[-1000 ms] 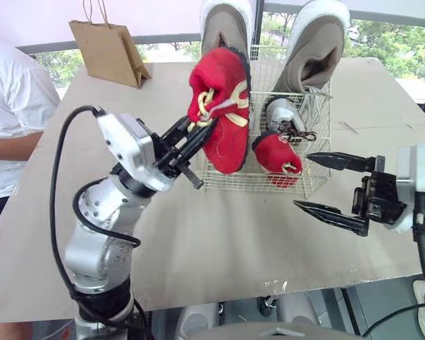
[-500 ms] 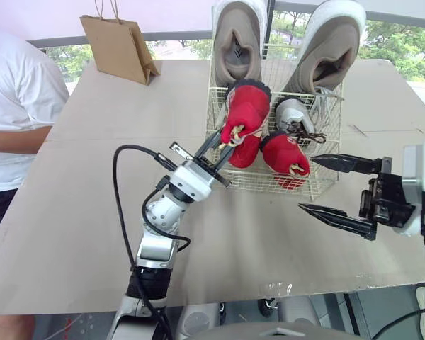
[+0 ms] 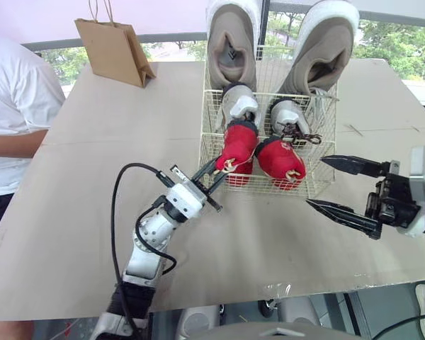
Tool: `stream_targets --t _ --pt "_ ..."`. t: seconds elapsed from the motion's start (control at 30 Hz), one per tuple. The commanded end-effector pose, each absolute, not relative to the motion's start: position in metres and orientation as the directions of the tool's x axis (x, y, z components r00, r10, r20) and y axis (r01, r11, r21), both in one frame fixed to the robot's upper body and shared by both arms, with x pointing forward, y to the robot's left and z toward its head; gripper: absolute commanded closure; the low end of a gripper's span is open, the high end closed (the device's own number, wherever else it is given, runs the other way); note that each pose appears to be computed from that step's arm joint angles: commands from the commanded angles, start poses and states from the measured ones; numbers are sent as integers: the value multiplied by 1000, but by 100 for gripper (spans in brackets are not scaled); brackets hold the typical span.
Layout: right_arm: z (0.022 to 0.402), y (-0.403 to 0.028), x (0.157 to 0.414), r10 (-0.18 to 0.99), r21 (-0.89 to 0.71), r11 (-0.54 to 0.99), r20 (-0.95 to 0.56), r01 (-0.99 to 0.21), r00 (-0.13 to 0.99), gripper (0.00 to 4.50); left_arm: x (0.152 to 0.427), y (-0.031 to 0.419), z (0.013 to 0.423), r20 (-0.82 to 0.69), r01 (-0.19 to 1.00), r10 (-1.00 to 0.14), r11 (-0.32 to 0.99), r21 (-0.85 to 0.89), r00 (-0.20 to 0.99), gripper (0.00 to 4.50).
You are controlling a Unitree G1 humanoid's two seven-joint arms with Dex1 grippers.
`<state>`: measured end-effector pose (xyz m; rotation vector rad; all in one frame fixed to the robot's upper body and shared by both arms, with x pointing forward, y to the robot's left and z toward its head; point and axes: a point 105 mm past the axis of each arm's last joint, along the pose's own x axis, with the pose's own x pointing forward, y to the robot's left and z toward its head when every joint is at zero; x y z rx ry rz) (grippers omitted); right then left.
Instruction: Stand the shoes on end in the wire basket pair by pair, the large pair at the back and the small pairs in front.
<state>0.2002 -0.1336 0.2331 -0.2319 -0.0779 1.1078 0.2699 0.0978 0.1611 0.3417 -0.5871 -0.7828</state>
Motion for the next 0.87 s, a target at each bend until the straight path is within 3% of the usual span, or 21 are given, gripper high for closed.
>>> stream_targets --t 0.03,0.07,0.1,0.13,0.37,0.57,0.87 --pt "234 -134 198 897 -237 421 -37 -876 441 72 250 94 163 285 723 -819 573 386 498 257" --pt "232 -135 198 896 -235 421 -40 -876 442 72 246 94 164 268 756 -832 553 351 485 238" --pt "231 -137 199 894 -231 425 -45 -875 445 72 239 97 166 240 788 -846 531 311 476 170" --pt "229 -139 199 891 -226 430 -47 -874 451 72 234 99 167 212 812 -854 518 270 475 137" --pt "212 -162 197 861 -181 473 -114 -862 496 72 207 124 174 3 884 -884 467 6 467 137" --pt "186 -205 177 793 -148 545 -229 -826 564 72 187 162 142 -209 854 -853 507 -114 478 137" --pt "168 -232 173 736 -167 595 -280 -786 617 72 178 176 130 -249 821 -821 555 -136 514 137"
